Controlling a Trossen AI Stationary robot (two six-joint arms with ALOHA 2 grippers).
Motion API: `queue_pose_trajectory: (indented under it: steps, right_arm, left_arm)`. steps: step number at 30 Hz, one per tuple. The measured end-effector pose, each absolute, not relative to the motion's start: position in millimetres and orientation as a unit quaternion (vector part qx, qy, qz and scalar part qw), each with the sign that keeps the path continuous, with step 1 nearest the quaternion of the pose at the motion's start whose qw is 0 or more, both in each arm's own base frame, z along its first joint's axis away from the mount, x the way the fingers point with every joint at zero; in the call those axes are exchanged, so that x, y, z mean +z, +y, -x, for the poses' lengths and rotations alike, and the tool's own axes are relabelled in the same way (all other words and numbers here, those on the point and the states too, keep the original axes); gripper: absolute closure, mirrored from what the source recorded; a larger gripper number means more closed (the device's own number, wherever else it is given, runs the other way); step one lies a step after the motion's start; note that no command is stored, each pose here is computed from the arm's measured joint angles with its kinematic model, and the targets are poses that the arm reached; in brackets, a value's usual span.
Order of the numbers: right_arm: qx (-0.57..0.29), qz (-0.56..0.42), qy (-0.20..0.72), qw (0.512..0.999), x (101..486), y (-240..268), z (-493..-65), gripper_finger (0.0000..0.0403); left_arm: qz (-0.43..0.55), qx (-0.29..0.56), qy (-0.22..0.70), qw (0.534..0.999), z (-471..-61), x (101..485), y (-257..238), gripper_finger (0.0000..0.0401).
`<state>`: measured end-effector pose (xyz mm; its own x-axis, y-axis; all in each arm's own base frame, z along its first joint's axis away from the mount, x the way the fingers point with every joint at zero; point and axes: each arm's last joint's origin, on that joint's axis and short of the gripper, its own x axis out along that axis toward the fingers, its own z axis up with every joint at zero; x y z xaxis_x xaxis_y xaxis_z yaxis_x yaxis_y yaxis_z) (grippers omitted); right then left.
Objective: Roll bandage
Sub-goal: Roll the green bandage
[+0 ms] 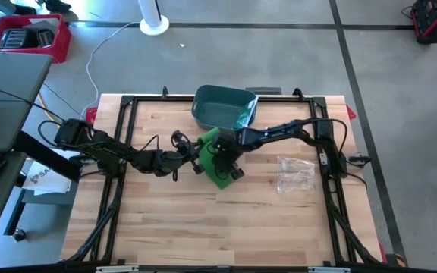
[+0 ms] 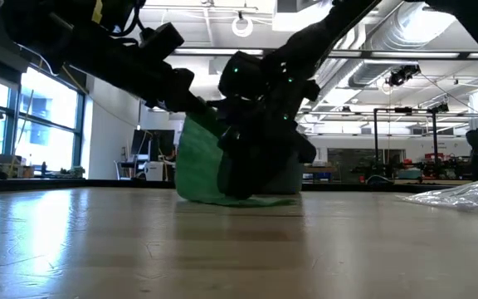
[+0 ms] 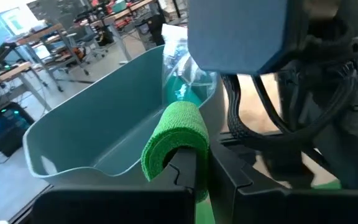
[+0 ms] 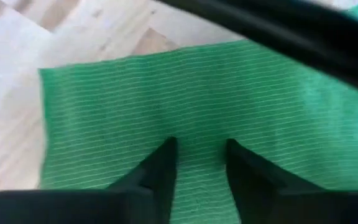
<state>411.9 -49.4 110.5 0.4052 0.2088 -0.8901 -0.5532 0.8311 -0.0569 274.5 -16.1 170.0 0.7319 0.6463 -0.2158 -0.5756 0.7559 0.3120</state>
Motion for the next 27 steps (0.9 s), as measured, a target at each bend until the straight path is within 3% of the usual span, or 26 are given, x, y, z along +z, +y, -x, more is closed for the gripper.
queue_pose_trajectory:
  steps: [6,10,15,20,27]
  right_arm:
    - [0.278,0.098,0.512,0.807,99.4,-54.9,-401.7,0.0389]
    - [0.279,0.052,0.553,0.783,109.9,-51.0,-388.1,0.0392]
    - [0.282,0.064,0.589,0.754,139.6,-28.3,-371.4,0.0401]
    - [0.295,0.079,0.573,0.76,185.4,-2.5,-357.2,0.0402]
    - [0.269,0.115,0.516,0.805,255.4,26.2,-328.5,0.0402]
  left_arm:
    - [-0.118,0.365,0.155,0.91,-273.3,170.8,-14.8,0.039]
    - [-0.125,0.37,0.16,0.907,-272.9,170.3,-14.5,0.0389]
    - [-0.129,0.374,0.165,0.903,-272.3,169.4,-14.4,0.0389]
    - [-0.13,0.37,0.164,0.905,-272.0,169.4,-17.8,0.0389]
    - [-0.132,0.344,0.158,0.916,-270.9,170.0,-32.7,0.0389]
